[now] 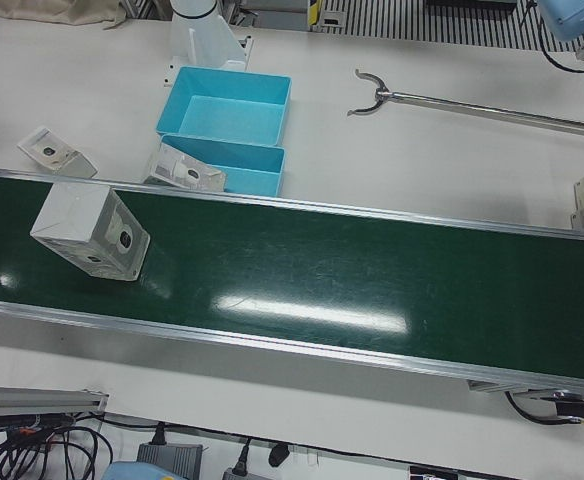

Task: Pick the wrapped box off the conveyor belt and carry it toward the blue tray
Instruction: 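Lower the open right hand toward the belt ahead of the box, then reach the right hand to the white wrapped box and grasp it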

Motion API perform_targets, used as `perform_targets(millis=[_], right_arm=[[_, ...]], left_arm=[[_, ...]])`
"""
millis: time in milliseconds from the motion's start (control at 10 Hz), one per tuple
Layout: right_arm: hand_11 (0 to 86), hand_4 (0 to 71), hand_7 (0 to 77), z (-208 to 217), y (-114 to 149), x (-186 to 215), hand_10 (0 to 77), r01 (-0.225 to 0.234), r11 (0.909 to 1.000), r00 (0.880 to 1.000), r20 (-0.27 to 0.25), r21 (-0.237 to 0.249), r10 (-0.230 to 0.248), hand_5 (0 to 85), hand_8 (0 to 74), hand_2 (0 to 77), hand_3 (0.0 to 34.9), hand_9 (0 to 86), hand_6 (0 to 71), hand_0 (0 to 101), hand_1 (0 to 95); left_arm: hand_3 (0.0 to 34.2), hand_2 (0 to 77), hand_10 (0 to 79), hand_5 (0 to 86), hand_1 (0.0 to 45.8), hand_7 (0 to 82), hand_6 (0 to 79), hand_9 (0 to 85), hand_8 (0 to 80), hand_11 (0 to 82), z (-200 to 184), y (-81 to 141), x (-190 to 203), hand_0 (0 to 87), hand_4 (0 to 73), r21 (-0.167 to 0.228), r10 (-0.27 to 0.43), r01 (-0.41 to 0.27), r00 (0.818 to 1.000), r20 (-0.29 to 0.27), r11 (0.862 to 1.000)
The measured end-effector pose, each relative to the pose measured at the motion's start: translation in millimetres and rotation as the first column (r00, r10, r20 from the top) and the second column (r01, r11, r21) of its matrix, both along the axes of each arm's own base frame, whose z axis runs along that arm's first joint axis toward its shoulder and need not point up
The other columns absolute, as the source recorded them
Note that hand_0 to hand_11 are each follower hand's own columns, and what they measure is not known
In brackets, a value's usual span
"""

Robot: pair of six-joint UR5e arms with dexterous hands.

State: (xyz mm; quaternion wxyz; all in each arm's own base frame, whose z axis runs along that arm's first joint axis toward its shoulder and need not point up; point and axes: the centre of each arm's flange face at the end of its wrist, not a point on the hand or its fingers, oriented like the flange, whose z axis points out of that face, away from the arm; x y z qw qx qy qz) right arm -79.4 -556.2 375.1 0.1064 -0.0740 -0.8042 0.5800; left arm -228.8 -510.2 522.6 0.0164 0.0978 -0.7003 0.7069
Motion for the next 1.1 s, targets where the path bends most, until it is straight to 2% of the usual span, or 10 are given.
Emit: perform_targets(millis=[100,200,700,900,1100], right_arm=[[8.7,10.9,10.9,3,-1,-2,4.4,0.0,1.0,1.0,-0.004,-0.007,0.0,4.9,0.0,2.2,30.3,1.1,0.0,40,8.2],[6.5,12.0,10.9,6,-3,-5,4.4,0.001,0.9999,1.0,-0.008,-0.014,-0.001,6.5,0.0,11.4,30.3,1.1,0.0,38,7.6],[6.5,10.4,12.0,6,-6,-11,4.4,-0.005,1.0,0.999,-0.047,-0.004,0.005,6.5,0.0,11.4,30.6,1.1,0.0,38,7.6],[6.5,10.4,12.0,0,-7,-13,4.9,-0.01,0.9999,0.998,-0.063,0.013,0.011,6.5,0.0,11.4,30.5,1.1,0.0,38,7.6],[7.6,10.4,12.0,-7,-10,-16,4.4,-0.025,0.9988,0.994,-0.101,0.043,0.029,6.5,0.0,12.5,30.3,1.1,0.0,38,7.6]], left_arm=[[0.0,1.1,0.0,0.5,0.0,0.5,0.0,0.0,0.5,0.0,0,0,0,0.0,0.0,0.0,0.0,0.0,1.0,0.0,1.0],[0.0,0.5,0.0,0.5,0.0,0.5,0.0,0.0,0.5,0.0,0,0,0,0.0,0.0,0.0,0.0,0.0,1.0,0.0,1.0],[0.0,0.5,0.5,0.5,0.0,0.5,0.0,0.0,0.5,0.0,0,0,0,0.0,0.0,0.0,0.0,0.0,1.0,0.0,1.0],[0.0,1.1,0.0,0.5,0.0,0.5,0.0,0.5,0.5,0.0,0,0,0,0.0,0.0,0.0,0.0,0.0,1.0,0.0,1.0],[0.0,1.1,0.0,0.5,0.0,0.5,0.0,0.0,0.5,0.0,0,0,0,0.0,0.0,0.0,0.0,0.0,1.0,0.0,1.0]])
